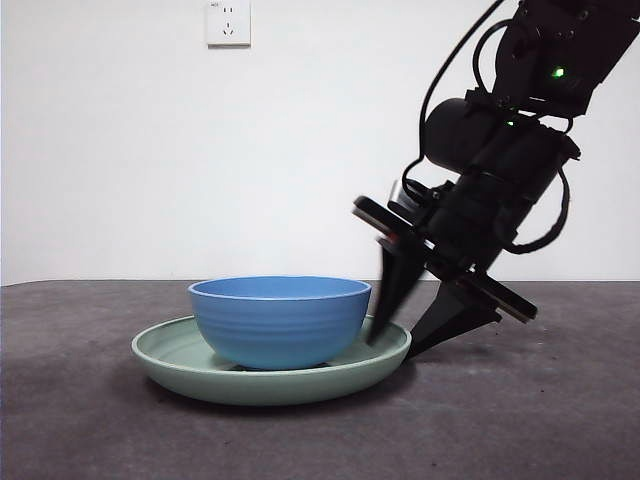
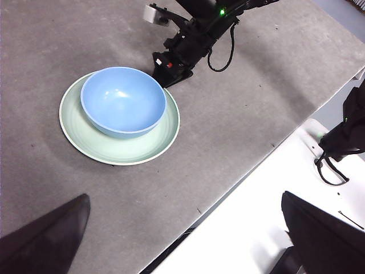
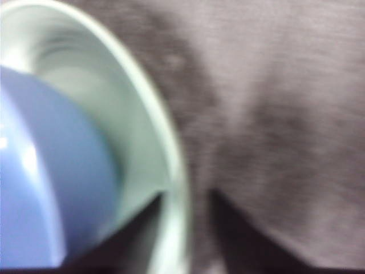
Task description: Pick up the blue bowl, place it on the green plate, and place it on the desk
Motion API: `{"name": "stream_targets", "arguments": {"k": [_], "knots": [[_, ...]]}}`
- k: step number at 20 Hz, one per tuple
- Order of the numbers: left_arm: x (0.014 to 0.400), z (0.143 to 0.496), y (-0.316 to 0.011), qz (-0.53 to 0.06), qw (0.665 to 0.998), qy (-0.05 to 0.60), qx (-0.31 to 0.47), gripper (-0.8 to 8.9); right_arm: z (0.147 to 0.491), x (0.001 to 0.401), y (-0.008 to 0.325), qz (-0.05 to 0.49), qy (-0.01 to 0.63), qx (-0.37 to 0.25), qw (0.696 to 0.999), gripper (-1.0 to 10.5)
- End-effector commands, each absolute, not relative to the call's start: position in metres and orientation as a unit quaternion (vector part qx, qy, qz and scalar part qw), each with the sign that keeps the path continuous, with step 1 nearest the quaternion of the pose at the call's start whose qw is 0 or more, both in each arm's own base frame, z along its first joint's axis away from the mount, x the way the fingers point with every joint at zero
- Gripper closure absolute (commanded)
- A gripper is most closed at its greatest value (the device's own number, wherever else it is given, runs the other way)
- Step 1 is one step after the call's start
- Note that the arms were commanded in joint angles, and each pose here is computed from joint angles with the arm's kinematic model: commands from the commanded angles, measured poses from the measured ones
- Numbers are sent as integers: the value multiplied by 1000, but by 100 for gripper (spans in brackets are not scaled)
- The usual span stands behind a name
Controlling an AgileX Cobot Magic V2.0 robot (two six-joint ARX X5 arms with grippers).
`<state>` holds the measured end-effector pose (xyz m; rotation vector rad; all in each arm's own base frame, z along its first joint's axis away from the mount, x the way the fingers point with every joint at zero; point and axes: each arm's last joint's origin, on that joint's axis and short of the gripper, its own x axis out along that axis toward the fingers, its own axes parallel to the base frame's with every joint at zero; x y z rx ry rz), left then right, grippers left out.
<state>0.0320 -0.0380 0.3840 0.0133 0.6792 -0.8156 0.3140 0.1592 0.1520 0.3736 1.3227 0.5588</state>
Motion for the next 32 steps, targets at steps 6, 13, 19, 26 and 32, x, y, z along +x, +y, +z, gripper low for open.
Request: {"name": "stream_targets", "arguments": {"k": [6,13,19,26,32], "knots": [[33,389,-39,-403,864,301,18,188,172,306,148,190,592,76,779,610],[36,397,-43,-428,872,231,56,188,254,251,117,141,554,-13,820,408],[38,405,-45,-436,880,180,52,188,331,163,81,182,472,10,863,384],[39,408,-46,-434,883,178,27,188,369,66,41,267,343,43,900,349],[40,408,-47,-433,883,178,28,203,376,38,27,309,279,56,908,349]]}}
